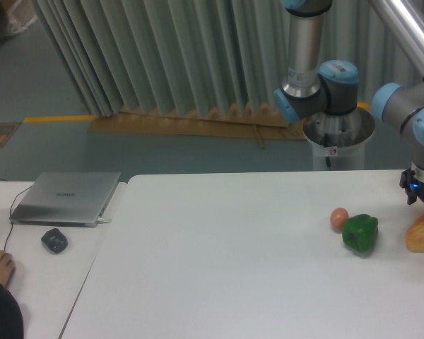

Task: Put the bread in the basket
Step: 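Close the gripper around the bread loaf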

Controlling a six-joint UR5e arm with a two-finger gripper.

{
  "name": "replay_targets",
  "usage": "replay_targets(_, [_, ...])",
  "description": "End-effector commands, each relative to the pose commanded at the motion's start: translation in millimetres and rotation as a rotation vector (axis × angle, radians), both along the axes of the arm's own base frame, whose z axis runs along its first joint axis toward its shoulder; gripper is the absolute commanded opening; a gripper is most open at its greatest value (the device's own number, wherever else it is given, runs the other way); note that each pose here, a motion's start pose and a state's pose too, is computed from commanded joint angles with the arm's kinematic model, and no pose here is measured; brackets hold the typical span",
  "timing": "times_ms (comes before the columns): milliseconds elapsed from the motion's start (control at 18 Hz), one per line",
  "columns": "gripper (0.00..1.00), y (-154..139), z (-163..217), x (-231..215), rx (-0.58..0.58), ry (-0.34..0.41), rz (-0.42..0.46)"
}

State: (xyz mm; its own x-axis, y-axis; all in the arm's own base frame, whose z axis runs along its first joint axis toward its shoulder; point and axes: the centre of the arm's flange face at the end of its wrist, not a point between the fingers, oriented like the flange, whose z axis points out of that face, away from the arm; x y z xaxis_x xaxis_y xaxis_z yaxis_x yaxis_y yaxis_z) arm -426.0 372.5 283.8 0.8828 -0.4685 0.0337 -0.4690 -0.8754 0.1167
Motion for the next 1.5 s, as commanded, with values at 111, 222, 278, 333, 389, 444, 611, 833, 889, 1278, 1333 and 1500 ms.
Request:
replay_targets(111, [1.0,1.2,-4.3,-2.2,-0.002,-0.004,-0.002])
replay_targets(222, [1.0,1.0,-7.2,-5.3,0.001,0.001,0.0])
replay_targets(278, [1.0,1.2,-12.1,-6.1,-0.002,-0.001,0.0])
replay_targets(333, [1.0,0.8,-14.1,-5.6,-0.005,-0.003,0.0])
replay_targets(389, [1.0,0.6,-14.8,-5.2,-0.006,-0.004,0.0])
replay_targets(444, [1.0,0.3,-15.5,-4.8,-0.006,-0.005,0.001])
replay_targets(611, [1.0,1.2,-14.8,-4.6,-0.006,-0.004,0.0])
replay_targets(833, [0.4,-0.7,-11.2,-7.8,-0.04,0.019,-0.006])
replay_targets(889, [0.36,-0.3,-8.1,-9.8,-0.043,0.026,-0.006])
replay_targets(1278, [0.28,0.7,-1.6,-12.0,-0.041,0.034,-0.006])
replay_targets(1333, [0.28,0.8,0.0,-12.1,-0.041,0.033,-0.006])
replay_targets(1500, [0.28,0.9,16.6,-1.7,-0.048,0.003,-0.004])
